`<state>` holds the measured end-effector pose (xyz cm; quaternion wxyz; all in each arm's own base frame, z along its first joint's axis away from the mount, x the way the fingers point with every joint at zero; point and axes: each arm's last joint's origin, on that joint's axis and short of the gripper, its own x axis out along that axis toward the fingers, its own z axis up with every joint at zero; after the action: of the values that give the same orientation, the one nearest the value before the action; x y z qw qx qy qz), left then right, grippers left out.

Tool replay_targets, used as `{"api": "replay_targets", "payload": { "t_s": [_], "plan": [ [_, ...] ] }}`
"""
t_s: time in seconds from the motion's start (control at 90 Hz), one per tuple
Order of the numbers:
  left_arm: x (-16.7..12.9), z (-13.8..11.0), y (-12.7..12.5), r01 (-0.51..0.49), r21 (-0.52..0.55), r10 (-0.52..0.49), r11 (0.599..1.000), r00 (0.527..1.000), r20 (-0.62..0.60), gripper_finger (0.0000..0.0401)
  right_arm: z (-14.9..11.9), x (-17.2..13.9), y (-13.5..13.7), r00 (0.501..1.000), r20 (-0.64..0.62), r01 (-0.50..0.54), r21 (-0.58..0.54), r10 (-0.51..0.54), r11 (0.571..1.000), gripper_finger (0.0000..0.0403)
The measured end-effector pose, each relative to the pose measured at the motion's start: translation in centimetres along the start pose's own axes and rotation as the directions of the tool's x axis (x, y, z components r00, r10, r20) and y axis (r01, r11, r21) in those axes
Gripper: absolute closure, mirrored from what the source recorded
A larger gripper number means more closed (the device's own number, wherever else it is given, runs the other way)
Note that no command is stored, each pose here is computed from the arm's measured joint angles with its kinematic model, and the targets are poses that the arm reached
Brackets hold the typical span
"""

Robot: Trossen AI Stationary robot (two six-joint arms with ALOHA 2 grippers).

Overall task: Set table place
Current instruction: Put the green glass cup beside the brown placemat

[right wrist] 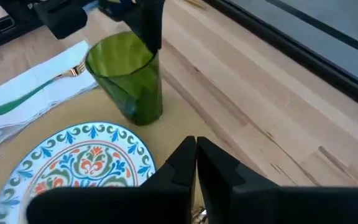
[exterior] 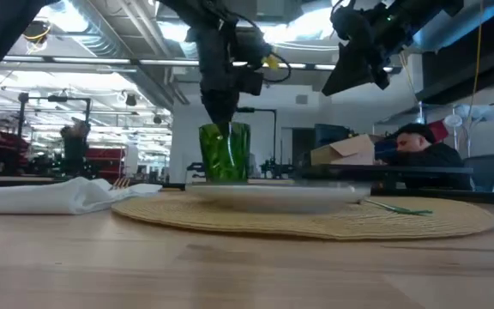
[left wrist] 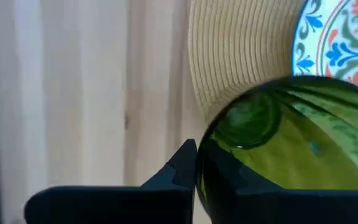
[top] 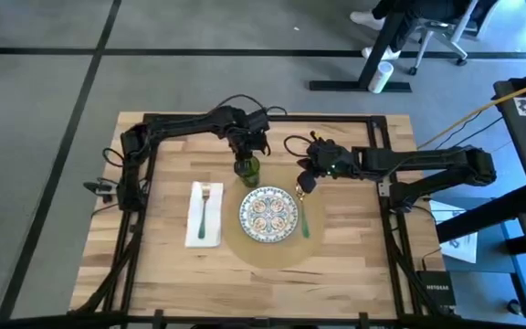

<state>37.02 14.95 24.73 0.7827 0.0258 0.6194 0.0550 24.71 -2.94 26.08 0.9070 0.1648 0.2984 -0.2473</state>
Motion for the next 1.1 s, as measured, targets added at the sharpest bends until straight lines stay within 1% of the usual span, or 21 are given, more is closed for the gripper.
{"api": "replay_targets", "payload": {
  "t_s": [0.144,0.222,0.411,0.522,0.778,0.878,1.022,1.1],
  "plan": [
    [-1.0,0.6,0.3,-0.028,0.0,0.028,1.0,0.999,0.034,0.0401,0.0,0.0,0.0,1.0,0.0,0.0,-0.001,0.0,1.0,0.0402],
    [-1.1,0.6,0.3,-0.028,0.004,0.028,1.0,0.999,0.035,0.0401,0.0,0.0,0.0,1.0,0.0,0.0,-0.001,0.0,1.0,0.0402],
    [-1.1,0.6,0.0,0.022,-0.002,-0.022,1.0,0.999,0.043,0.0401,0.0,0.0,0.0,1.0,-0.001,0.001,-0.002,-0.001,1.0,0.0402],
    [-1.1,0.6,0.0,0.025,-0.004,-0.024,1.0,0.999,0.044,0.0401,0.0,0.0,0.0,1.0,-0.002,0.001,-0.003,-0.001,1.0,0.0402],
    [0.0,0.8,0.0,0.032,0.007,-0.032,0.999,0.999,0.036,0.0401,-0.1,0.0,0.0,1.0,-0.008,0.004,-0.005,-0.004,1.0,0.0402],
    [0.2,1.1,0.1,0.023,0.008,-0.024,1.0,0.998,0.055,0.04,-0.1,0.0,0.0,1.0,-0.008,0.004,-0.005,-0.004,1.0,0.0402],
    [0.3,1.5,0.2,0.007,0.009,-0.007,1.0,0.996,0.091,0.0387,-0.1,0.0,0.0,1.0,-0.015,-0.006,-0.005,0.006,1.0,0.0402],
    [0.3,1.5,0.0,0.009,0.015,-0.01,1.0,0.996,0.087,0.0374,-0.1,0.0,0.0,1.0,-0.018,-0.011,-0.005,0.011,1.0,0.0402]
  ]
}}
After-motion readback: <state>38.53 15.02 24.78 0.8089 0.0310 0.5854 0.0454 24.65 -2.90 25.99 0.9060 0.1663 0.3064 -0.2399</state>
